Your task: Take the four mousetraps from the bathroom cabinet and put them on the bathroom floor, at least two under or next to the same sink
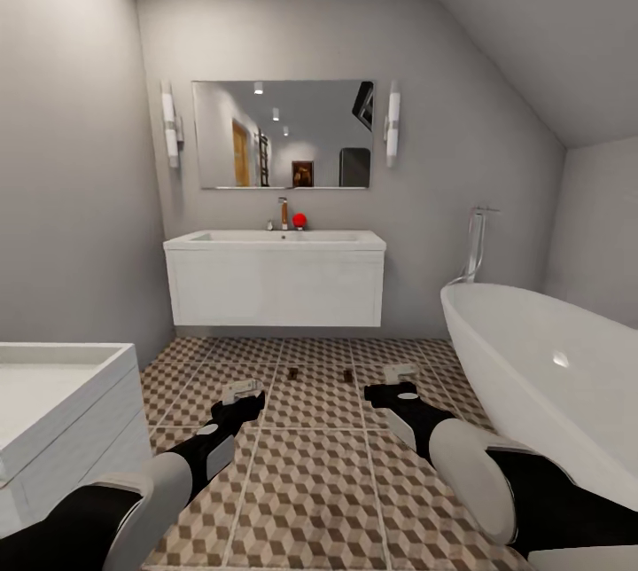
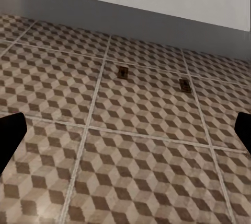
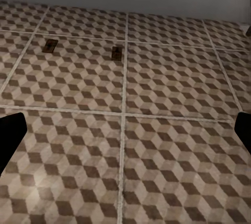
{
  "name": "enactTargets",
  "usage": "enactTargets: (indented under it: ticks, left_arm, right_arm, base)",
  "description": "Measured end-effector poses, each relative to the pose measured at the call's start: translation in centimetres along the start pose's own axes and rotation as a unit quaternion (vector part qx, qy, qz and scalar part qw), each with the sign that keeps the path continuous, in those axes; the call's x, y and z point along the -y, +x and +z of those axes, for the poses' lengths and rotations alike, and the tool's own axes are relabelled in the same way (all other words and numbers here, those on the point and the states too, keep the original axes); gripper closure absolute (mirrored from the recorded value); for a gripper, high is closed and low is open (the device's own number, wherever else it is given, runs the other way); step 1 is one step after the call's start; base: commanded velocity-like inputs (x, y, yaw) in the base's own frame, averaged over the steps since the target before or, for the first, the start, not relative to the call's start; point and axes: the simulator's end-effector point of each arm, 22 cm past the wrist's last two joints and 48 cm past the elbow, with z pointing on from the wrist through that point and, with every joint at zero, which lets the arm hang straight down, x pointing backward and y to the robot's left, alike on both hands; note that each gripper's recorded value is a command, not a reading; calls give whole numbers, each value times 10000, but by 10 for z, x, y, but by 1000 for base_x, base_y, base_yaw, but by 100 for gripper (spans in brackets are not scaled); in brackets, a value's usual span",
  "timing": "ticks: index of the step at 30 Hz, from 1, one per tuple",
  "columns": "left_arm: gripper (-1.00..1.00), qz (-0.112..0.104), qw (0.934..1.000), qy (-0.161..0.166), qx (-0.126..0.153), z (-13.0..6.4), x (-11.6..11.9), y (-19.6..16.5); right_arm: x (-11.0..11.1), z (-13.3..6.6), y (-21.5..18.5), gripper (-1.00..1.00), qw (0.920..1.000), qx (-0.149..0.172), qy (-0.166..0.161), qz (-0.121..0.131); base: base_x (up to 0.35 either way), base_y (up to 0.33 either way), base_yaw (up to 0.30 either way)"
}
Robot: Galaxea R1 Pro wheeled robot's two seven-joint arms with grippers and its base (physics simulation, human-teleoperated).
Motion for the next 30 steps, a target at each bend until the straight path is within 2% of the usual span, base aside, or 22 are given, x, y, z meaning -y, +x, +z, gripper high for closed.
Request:
enactTargets:
  ticks: [30]
  left_arm:
    - [-100, -3, 10000, -5, -24, -3, 12, -67]
  right_arm:
    - [5, -12, -68, -100, 10000, -9, -6, 0]
  base:
    - [0, 0, 0]
